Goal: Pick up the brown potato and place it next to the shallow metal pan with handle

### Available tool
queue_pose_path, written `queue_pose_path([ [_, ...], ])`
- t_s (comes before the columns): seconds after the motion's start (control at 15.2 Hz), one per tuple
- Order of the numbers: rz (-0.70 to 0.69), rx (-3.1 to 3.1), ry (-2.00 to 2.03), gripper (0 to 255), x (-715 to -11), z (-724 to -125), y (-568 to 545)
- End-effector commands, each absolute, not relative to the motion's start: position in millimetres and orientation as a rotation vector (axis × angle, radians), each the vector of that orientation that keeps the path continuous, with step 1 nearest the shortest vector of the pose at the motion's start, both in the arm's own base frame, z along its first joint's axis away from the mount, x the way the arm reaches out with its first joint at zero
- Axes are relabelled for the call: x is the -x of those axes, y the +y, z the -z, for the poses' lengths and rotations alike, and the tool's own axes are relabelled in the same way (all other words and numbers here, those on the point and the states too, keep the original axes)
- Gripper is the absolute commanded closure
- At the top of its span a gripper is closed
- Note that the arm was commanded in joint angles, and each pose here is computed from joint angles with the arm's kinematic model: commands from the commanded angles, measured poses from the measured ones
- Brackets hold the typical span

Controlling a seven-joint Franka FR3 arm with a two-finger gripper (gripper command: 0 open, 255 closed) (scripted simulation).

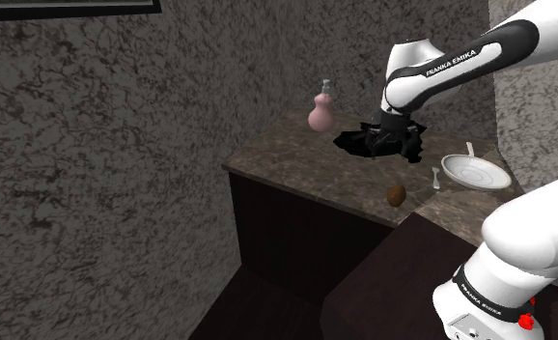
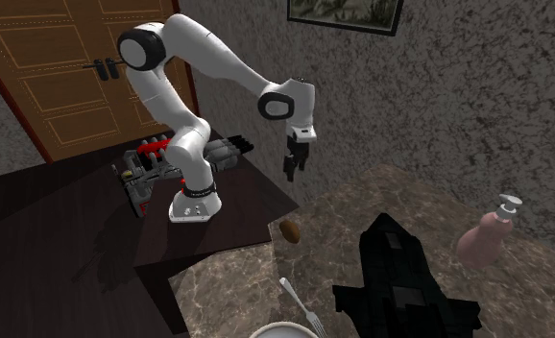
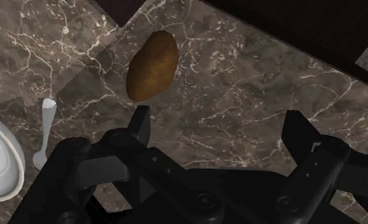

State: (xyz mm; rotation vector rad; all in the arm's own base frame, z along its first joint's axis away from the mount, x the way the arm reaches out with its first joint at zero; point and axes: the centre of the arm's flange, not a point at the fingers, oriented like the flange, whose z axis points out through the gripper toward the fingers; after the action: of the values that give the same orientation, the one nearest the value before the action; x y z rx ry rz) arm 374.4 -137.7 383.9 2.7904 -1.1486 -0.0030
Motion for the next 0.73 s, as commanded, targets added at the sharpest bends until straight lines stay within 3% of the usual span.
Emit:
queue_pose_path([
  [0.0, 0.017, -2.75, -1.24, 0, -375.0, -362.3, -152.2],
  [0.66, 0.094, -2.51, -1.662, 0, -358.9, -251.6, -225.1],
])
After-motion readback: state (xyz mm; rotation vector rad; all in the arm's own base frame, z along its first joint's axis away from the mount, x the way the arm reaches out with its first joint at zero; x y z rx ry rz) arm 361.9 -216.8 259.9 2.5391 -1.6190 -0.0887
